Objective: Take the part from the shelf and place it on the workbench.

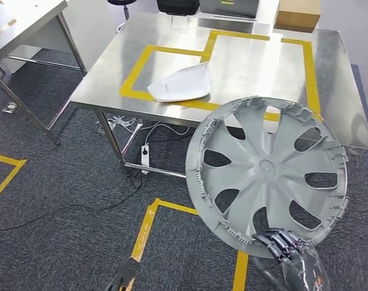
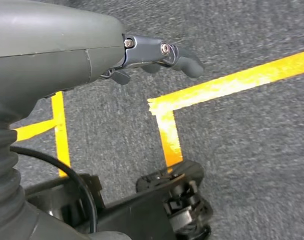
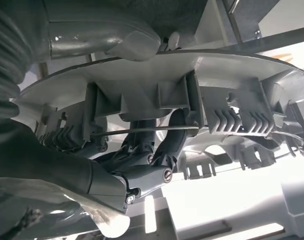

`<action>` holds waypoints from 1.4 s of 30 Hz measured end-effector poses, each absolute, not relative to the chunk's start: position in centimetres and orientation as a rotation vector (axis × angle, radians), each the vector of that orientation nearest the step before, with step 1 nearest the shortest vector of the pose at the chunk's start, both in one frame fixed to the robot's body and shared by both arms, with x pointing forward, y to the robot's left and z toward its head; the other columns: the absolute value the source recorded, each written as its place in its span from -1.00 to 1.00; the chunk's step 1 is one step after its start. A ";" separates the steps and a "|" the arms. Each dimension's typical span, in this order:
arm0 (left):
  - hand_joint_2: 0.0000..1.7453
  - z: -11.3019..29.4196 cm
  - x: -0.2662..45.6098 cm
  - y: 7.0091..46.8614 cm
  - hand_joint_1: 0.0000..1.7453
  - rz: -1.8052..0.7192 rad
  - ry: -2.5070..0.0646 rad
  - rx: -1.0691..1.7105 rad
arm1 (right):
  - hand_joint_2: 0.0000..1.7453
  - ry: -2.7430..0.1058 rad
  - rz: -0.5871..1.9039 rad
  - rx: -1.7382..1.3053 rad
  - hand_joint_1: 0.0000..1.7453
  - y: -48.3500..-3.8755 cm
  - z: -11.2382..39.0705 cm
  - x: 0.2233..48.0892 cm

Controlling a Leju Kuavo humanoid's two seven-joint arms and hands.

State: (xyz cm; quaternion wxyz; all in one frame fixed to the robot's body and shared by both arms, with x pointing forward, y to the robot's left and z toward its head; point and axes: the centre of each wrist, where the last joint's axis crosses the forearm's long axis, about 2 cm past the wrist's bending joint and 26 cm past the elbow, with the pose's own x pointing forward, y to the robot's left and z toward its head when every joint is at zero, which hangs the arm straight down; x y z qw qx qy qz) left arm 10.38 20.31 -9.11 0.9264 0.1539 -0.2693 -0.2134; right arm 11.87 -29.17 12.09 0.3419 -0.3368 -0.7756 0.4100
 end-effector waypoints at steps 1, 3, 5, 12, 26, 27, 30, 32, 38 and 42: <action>1.00 -9.1 10.4 20.3 -1.00 -0.438 -0.552 0.316 | 1.00 -2.016 1.065 -0.875 1.00 -29.2 12.1 11.9; 1.00 -9.1 10.3 20.3 -1.00 -0.438 -0.552 0.316 | 1.00 -2.013 1.061 -0.874 1.00 -29.2 12.1 11.9; 1.00 -9.1 10.4 20.3 -1.00 -0.437 -0.554 0.315 | 1.00 -2.012 1.057 -0.874 1.00 -29.2 12.1 11.9; 1.00 -9.1 10.3 20.1 -1.00 -0.438 -0.552 0.312 | 1.00 -2.006 1.054 -0.874 1.00 -29.2 12.1 11.9; 1.00 -9.1 10.3 20.1 -1.00 -0.443 -0.554 0.311 | 1.00 -2.010 1.050 -0.865 1.00 -29.2 12.0 11.8; 1.00 -9.1 10.3 20.2 -1.00 -0.443 -0.553 0.312 | 1.00 -2.010 1.050 -0.864 1.00 -29.2 12.0 11.8; 1.00 -9.1 10.3 20.3 -1.00 -0.444 -0.552 0.315 | 1.00 -2.014 1.050 -0.864 1.00 -29.1 12.1 11.8; 1.00 -9.1 10.3 20.4 -1.00 -0.444 -0.552 0.316 | 1.00 -2.016 1.050 -0.864 1.00 -29.1 12.1 11.8; 1.00 -9.1 10.5 20.2 -1.00 -0.443 -0.556 0.313 | 1.00 -2.017 1.049 -0.866 1.00 -29.2 12.1 11.9; 1.00 -9.1 10.4 20.1 -1.00 -0.444 -0.554 0.308 | 1.00 -2.013 1.047 -0.863 1.00 -29.2 12.1 11.8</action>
